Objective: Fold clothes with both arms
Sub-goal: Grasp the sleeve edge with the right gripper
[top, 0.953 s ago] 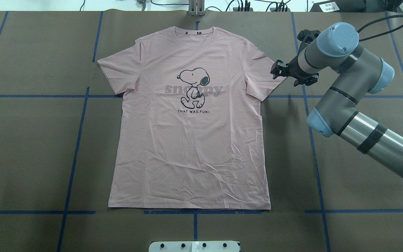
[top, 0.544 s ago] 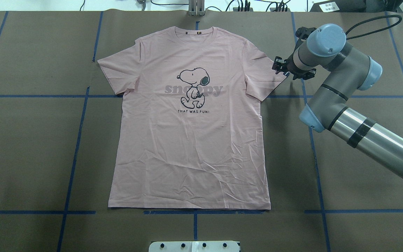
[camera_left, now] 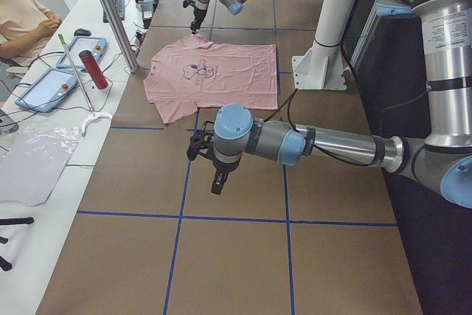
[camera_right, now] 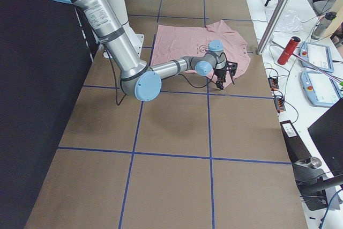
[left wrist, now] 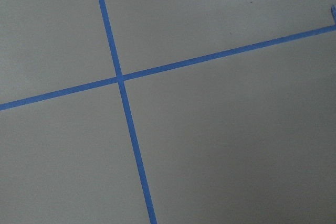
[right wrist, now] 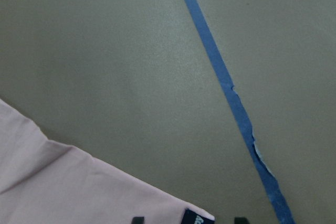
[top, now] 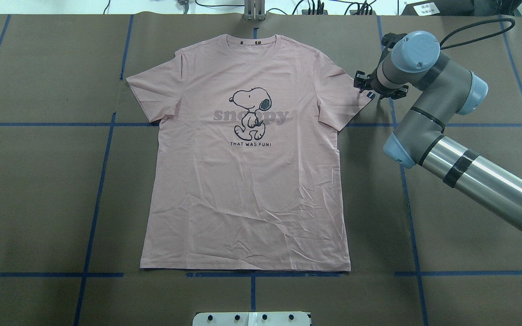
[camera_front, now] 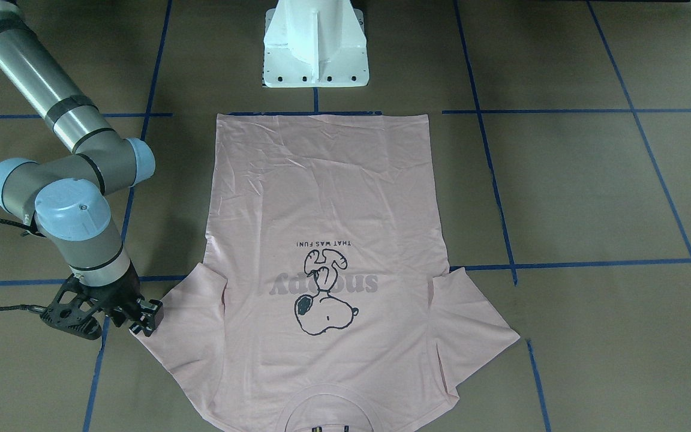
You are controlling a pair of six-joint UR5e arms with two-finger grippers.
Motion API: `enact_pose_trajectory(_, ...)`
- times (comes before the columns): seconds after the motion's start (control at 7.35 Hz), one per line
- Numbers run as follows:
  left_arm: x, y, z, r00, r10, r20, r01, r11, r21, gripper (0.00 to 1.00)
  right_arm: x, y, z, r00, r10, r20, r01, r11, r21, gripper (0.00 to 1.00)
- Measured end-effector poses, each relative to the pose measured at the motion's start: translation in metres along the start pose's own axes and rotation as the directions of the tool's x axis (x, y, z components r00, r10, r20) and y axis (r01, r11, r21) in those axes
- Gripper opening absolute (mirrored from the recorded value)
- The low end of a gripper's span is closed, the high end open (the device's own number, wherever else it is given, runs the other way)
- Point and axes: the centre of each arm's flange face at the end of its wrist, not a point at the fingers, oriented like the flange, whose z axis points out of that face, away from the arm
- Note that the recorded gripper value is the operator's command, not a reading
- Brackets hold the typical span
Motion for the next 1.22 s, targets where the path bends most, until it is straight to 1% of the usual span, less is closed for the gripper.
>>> enact_pose_trajectory(0.14, 0.0003, -0.0002, -0.0003, 1.0, 0.003, 0.0, -0.003, 1.0, 0.003, 1.0, 0.0002, 0.0003, 0.0013, 1.0, -0.002, -0.002, 0.002, 1.0, 0.0, 0.56)
enact_pose_trajectory(0.27, 0.0004, -0.0002, -0.0004, 1.0, 0.005, 0.001, -0.005, 1.0, 0.005, 1.0, 0.0004, 0.0006, 0.0019, 1.0, -0.004, -0.004, 0.004, 1.0, 0.0, 0.5)
enact_pose_trajectory(0.54, 0.0009, -0.0002, -0.0009, 1.0, 0.008, 0.001, -0.008, 1.0, 0.008, 1.0, 0.0022, 0.0014, 0.0042, 1.0, -0.004, -0.008, 0.004, 1.0, -0.001, 0.35)
enact_pose_trajectory(0.82, 0.0011, -0.0001, -0.001, 1.0, 0.009, 0.001, -0.009, 1.0, 0.008, 1.0, 0.0038, 0.0018, 0.0063, 1.0, -0.003, -0.013, 0.003, 1.0, -0.003, 0.0)
enact_pose_trajectory(1.22, 0.0018, 0.0001, -0.002, 1.0, 0.01, 0.001, -0.01, 1.0, 0.01, 1.0, -0.0006, 0.0018, 0.0041, 1.0, -0.004, -0.007, 0.004, 1.0, -0.002, 0.0)
